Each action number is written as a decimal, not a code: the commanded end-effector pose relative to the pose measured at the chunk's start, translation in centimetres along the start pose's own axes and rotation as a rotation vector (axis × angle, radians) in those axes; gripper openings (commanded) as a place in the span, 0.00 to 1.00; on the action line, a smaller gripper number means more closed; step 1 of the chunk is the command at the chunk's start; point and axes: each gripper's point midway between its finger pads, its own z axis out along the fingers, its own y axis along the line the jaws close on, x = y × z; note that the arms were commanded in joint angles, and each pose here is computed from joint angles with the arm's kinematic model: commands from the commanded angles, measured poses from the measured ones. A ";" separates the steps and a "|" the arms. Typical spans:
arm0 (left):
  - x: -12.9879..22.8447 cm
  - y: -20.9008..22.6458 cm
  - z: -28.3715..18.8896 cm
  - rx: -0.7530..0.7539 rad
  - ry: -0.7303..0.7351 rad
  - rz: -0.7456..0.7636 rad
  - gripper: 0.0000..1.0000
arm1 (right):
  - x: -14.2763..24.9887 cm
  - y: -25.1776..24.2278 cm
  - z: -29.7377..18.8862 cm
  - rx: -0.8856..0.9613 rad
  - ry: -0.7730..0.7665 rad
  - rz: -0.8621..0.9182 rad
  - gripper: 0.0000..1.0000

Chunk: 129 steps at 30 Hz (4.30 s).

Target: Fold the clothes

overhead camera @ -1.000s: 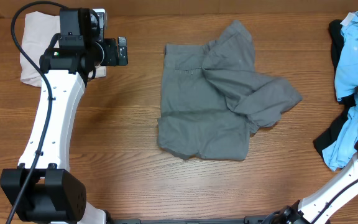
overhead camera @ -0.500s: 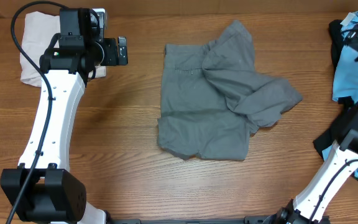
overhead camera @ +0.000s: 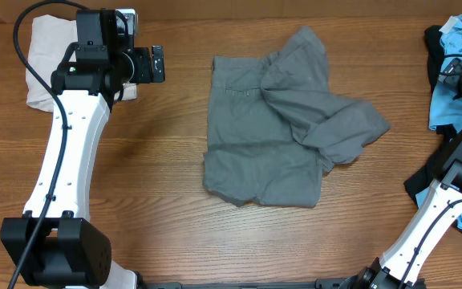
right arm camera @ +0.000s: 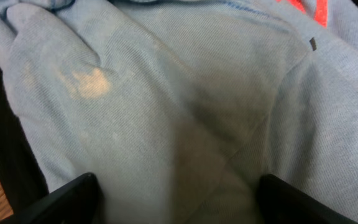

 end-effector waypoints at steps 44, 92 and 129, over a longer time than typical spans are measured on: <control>2.8 -12.6 17.5 0.306 -0.004 0.305 0.98 | 6.1 20.8 -24.5 -0.508 0.245 -0.270 1.00; -11.0 -12.3 -2.6 0.176 -0.345 0.097 0.04 | 9.9 26.6 -28.7 -0.649 0.284 -0.365 0.82; -12.4 -13.3 -8.7 0.189 -0.442 0.105 0.04 | 26.9 29.6 -25.7 -0.469 0.738 -0.585 0.73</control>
